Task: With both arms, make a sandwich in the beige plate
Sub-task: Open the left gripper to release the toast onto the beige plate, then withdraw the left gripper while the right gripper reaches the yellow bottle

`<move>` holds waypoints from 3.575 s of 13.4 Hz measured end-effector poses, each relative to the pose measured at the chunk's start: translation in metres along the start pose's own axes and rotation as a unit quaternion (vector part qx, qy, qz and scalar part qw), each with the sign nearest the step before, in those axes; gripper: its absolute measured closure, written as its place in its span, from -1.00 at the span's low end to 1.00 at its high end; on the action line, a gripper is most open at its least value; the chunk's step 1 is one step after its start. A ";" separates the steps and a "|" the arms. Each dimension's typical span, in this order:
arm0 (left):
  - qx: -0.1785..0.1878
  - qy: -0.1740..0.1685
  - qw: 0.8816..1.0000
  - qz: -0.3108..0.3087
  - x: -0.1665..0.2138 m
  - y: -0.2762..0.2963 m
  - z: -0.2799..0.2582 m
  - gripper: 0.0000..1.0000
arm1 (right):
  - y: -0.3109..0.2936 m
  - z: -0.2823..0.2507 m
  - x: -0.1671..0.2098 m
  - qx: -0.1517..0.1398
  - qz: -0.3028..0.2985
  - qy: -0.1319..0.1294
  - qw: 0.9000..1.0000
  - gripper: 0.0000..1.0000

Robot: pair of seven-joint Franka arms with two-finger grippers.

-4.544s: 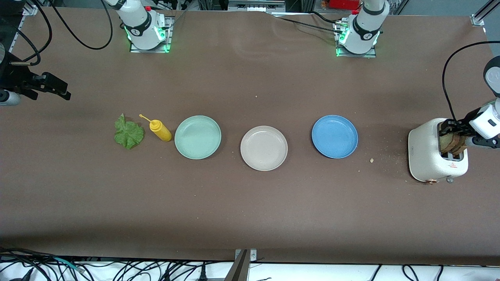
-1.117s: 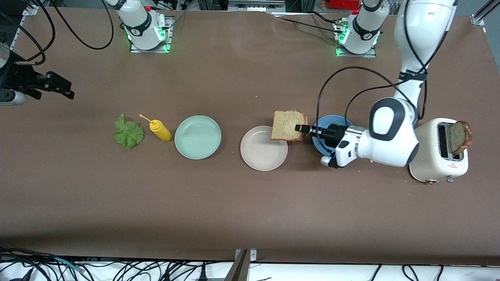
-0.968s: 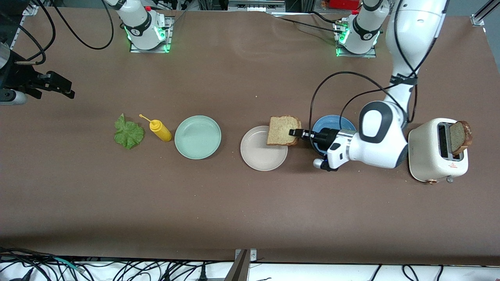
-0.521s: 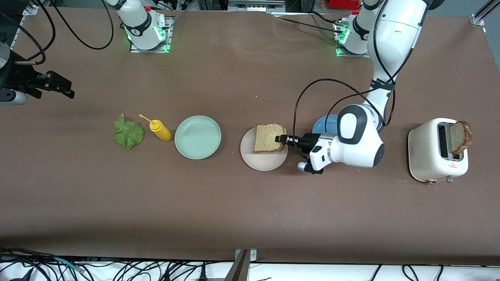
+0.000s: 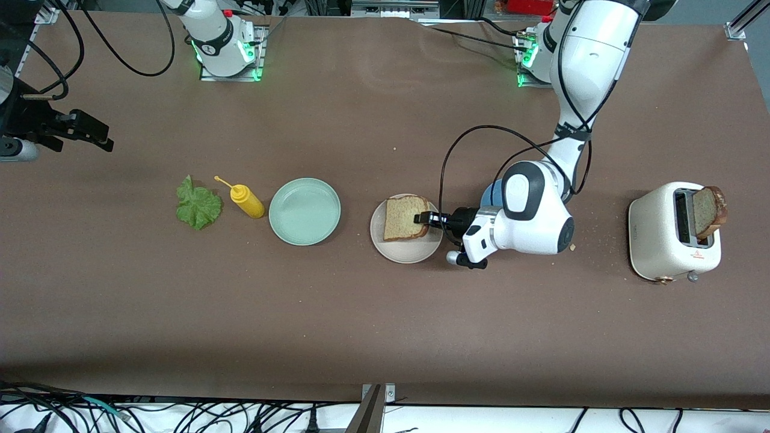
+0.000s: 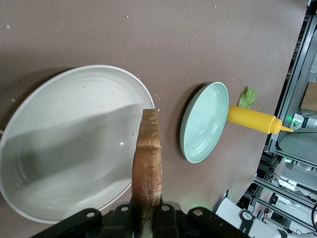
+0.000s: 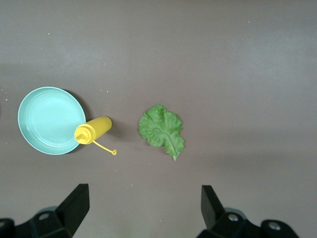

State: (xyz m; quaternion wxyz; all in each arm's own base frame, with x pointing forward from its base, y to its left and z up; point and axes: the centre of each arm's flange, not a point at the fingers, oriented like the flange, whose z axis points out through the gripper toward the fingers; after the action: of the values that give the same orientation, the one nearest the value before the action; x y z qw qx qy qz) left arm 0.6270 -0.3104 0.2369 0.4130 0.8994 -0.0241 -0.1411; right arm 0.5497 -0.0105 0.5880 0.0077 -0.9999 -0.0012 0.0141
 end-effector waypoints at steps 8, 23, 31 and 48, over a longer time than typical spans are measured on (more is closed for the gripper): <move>0.013 0.006 1.000 0.000 0.001 -0.003 0.021 0.56 | 0.001 0.000 0.000 0.000 0.001 0.000 1.000 -1.00; 0.030 0.043 0.998 -0.035 0.019 -0.043 -0.026 -1.00 | 0.004 0.002 0.000 0.000 0.004 -0.004 1.000 -1.00; 0.160 0.060 0.985 -0.009 0.022 -0.058 -0.102 -1.00 | -0.001 0.046 0.017 0.001 -0.007 -0.050 0.999 -1.00; 0.376 0.013 0.926 -0.010 -0.056 -0.074 -0.329 -1.00 | 0.094 0.309 0.051 0.388 -0.470 0.083 0.789 -1.00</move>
State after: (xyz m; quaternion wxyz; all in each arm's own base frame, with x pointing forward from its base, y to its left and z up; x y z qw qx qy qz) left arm 0.6581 -0.0101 0.3982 0.0432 0.9906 -0.0614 -0.1142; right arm 0.5920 -0.0997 0.2764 0.4003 -0.7861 -0.4648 -0.0753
